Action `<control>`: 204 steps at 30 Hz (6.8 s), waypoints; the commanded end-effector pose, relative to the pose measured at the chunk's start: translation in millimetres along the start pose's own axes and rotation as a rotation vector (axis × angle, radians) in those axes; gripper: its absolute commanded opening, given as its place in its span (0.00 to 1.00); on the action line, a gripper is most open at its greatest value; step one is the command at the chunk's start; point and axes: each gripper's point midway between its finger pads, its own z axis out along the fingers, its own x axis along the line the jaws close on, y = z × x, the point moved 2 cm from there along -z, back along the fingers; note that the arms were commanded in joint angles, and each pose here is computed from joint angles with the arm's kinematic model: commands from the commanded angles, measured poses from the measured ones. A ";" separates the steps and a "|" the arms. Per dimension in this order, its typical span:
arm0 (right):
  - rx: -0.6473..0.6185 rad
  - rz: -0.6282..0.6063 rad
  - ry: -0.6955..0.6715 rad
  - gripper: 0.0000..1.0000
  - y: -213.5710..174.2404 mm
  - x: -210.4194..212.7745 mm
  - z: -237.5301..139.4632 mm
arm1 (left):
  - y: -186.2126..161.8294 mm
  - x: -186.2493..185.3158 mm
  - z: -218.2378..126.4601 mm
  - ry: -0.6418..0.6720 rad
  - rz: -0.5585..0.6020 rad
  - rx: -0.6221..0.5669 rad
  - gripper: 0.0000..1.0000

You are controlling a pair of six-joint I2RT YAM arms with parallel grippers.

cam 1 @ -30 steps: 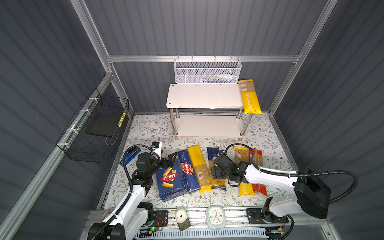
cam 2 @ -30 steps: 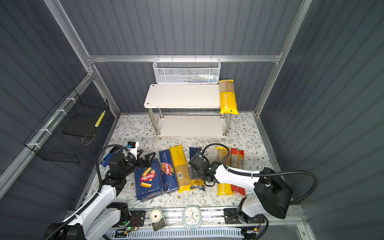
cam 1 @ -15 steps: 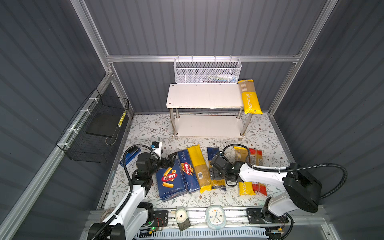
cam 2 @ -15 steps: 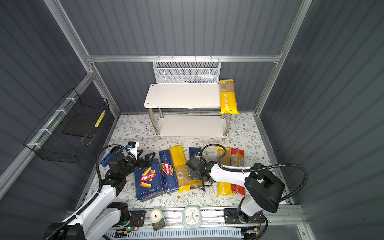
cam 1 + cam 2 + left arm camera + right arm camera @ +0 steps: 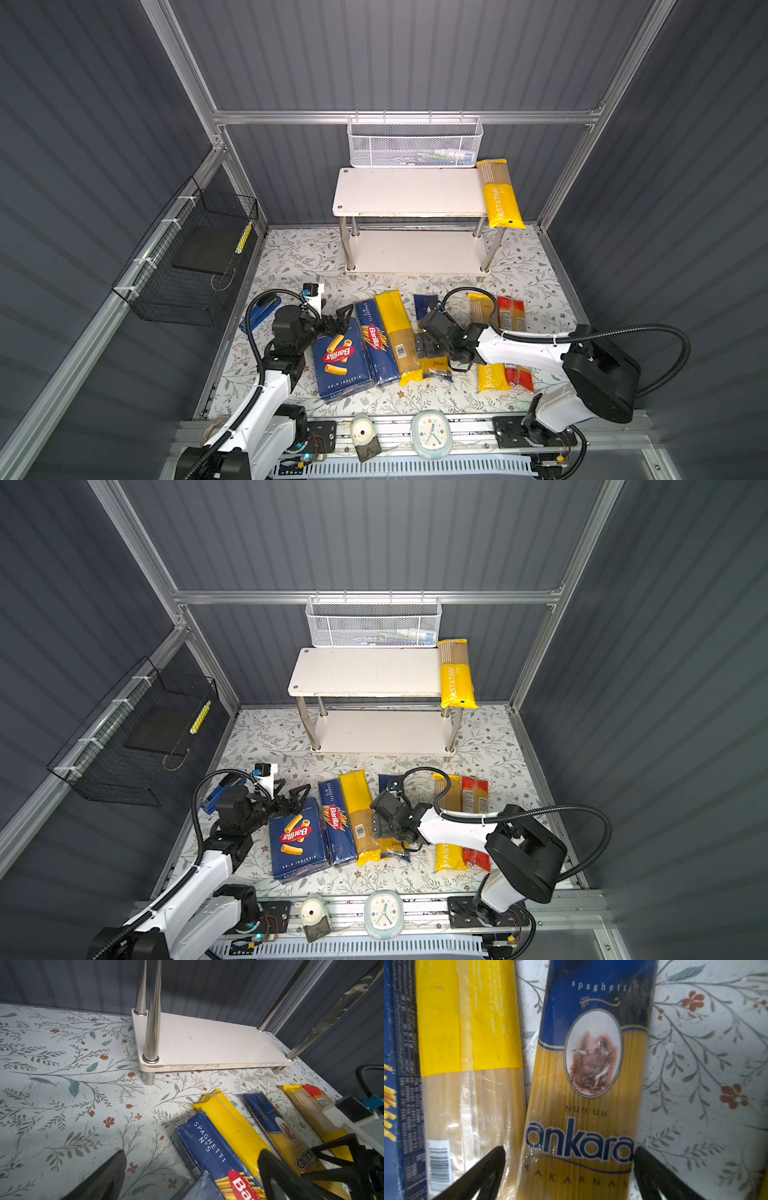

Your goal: Place and organize the pasta boxes and bags onto the shelf

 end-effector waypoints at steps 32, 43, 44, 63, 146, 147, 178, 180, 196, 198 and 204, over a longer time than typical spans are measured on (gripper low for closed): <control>0.081 0.015 -0.090 0.80 -28.8 -25.4 23.0 | -3.3 0.1 -0.9 0.007 0.009 0.005 1.00; 0.088 0.013 -0.107 0.73 -28.6 -27.6 21.3 | -2.5 0.4 -2.5 0.013 0.009 -0.003 1.00; 0.088 0.013 -0.109 0.72 -28.1 -27.5 21.0 | -2.8 0.4 -2.4 0.012 0.008 -0.002 1.00; -0.009 0.041 -0.105 0.60 -13.7 -30.9 6.4 | -3.0 1.2 -0.7 0.014 0.006 0.005 0.99; -0.548 -0.079 0.231 0.25 155.9 19.4 -217.4 | -3.9 1.9 1.9 0.012 0.003 0.017 1.00; -0.551 -0.078 0.232 0.25 157.5 19.4 -220.6 | -3.6 1.9 2.0 0.012 0.002 0.017 1.00; -0.724 -0.076 0.162 0.21 234.5 11.8 -316.0 | -2.6 -1.3 0.9 -0.008 0.012 0.000 1.00; -0.734 -0.067 0.146 0.21 240.9 5.8 -320.1 | -2.4 -1.3 0.7 -0.007 0.011 -0.001 1.00; -0.803 -0.042 0.052 0.21 301.1 -22.2 -335.6 | -2.0 -1.7 -0.9 -0.006 0.015 -0.008 1.00; -0.797 -0.045 0.044 0.21 308.3 -22.4 -334.8 | -2.7 -1.8 -1.2 -0.006 0.015 -0.008 0.99; -0.791 -0.051 0.011 0.21 324.0 -25.9 -326.1 | -2.3 -1.6 -2.3 -0.002 0.014 -0.013 1.00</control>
